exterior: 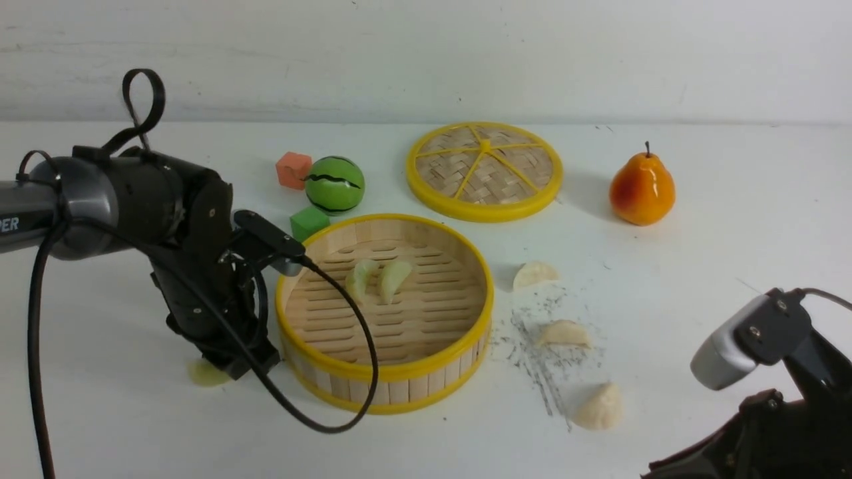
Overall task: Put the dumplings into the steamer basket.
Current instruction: Use the left arm to grab a dumpling, then use the left arm to put the dumpling into the steamer
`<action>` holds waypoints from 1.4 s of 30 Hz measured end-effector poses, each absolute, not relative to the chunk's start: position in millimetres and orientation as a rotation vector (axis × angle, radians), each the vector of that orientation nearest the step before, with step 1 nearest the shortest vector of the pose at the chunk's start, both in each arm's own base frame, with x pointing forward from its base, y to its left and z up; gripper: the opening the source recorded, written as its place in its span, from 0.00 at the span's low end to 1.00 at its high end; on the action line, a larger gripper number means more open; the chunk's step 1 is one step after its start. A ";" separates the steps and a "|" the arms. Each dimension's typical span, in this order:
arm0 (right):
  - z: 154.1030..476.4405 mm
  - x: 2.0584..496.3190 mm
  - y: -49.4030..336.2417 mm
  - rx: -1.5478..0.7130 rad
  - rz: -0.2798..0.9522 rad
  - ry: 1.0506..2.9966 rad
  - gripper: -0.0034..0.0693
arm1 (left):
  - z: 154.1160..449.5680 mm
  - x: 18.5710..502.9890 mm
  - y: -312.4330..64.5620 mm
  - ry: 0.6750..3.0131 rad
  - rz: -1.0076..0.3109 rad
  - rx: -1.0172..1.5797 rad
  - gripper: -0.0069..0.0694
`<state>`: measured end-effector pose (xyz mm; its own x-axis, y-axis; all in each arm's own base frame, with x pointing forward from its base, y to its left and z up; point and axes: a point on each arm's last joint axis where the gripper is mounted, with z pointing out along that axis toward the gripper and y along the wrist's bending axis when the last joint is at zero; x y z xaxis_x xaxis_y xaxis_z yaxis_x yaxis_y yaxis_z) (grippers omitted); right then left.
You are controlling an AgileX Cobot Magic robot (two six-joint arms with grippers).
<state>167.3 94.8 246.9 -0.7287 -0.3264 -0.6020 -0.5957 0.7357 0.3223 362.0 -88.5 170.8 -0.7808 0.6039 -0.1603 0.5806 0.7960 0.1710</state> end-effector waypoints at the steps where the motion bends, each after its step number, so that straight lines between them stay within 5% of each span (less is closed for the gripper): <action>1: 246.9 167.3 94.8 -0.698 0.693 2.417 0.18 | 167.5 362.6 -87.9 2.785 0.178 0.937 0.48; 8: 246.9 167.3 94.8 -0.698 0.693 2.417 0.19 | 162.1 364.4 -86.9 2.874 0.173 0.663 0.31; 17: 246.9 167.3 94.8 -0.698 0.693 2.417 0.19 | 192.5 374.7 -92.6 2.987 0.102 0.238 0.30; 21: 247.0 167.9 94.7 -0.694 0.688 2.414 0.20 | 237.2 382.1 -100.9 2.900 -0.033 0.178 0.30; 24: 247.3 168.8 94.4 -0.686 0.680 2.408 0.20 | 286.5 390.2 -115.9 2.750 -0.269 0.119 0.30; 27: 247.4 169.3 94.3 -0.683 0.677 2.405 0.20 | 302.5 396.6 -136.1 2.648 -0.473 0.083 0.30; 32: 247.5 169.6 94.2 -0.680 0.675 2.403 0.20 | 273.5 411.2 -183.5 2.582 -0.693 0.025 0.30; 42: 247.6 170.2 94.0 -0.676 0.669 2.399 0.20 | 201.8 430.6 -230.9 2.523 -0.677 0.029 0.30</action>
